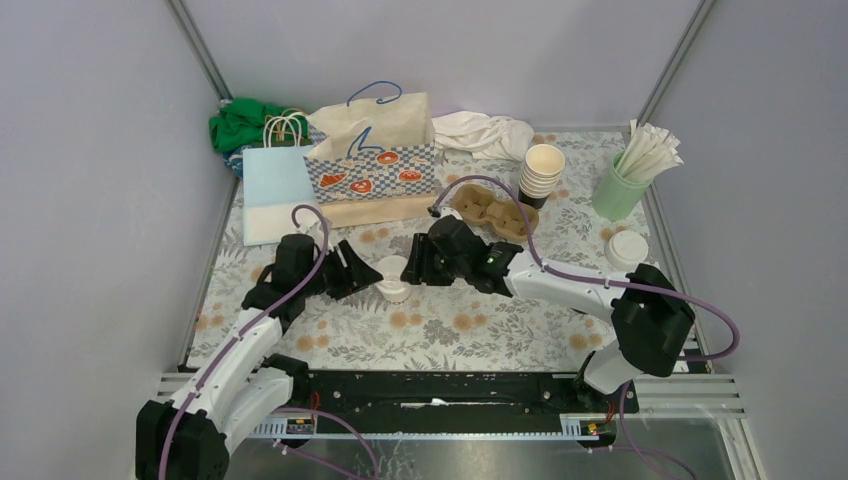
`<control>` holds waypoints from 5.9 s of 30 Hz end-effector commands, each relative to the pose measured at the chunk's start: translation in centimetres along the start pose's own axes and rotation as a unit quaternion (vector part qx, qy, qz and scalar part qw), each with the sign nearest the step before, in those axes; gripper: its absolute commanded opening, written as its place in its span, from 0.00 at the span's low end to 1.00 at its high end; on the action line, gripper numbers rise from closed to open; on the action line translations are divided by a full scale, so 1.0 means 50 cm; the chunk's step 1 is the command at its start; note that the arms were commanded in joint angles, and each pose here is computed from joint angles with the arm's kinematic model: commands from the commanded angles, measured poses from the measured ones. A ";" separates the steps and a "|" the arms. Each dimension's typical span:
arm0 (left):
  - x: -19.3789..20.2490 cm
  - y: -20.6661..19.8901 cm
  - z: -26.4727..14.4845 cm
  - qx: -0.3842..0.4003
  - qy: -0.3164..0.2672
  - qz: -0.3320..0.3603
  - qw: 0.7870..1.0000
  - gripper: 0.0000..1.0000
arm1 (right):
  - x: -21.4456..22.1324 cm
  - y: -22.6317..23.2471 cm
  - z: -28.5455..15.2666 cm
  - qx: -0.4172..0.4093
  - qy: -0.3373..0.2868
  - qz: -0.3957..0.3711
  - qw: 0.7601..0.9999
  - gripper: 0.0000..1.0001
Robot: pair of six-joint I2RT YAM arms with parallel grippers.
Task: Pack the takeout coffee
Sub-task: Close the cup lid on the coffee cup.
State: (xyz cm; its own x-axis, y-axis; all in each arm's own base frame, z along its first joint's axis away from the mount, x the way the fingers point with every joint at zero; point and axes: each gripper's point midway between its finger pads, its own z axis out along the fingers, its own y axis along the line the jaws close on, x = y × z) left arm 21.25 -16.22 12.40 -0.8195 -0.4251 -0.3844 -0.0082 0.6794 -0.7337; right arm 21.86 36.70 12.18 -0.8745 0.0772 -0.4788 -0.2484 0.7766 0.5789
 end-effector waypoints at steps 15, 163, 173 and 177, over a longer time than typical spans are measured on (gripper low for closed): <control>-0.022 -0.061 0.046 0.099 -0.001 0.013 0.995 0.46 | -0.080 -0.022 0.012 -0.013 -0.020 0.044 0.999 0.40; -0.055 0.013 0.115 0.041 0.029 -0.020 0.999 0.13 | -0.086 -0.092 -0.001 -0.027 0.016 0.065 0.997 0.24; -0.143 -0.068 0.067 0.038 -0.014 0.029 0.999 0.25 | -0.168 -0.058 -0.074 -0.006 -0.042 0.005 0.999 0.33; -0.169 -0.091 0.040 0.027 -0.033 0.054 0.998 0.32 | -0.177 -0.048 -0.094 -0.006 -0.046 -0.025 0.999 0.53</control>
State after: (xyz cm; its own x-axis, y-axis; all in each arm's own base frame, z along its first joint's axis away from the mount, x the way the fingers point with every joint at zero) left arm 28.58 -17.65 14.31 -0.8274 -0.4080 -0.3860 0.0359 0.6475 -0.7612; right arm 27.90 31.89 15.11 -0.8678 0.1346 -0.4783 -0.2187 0.7610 0.6108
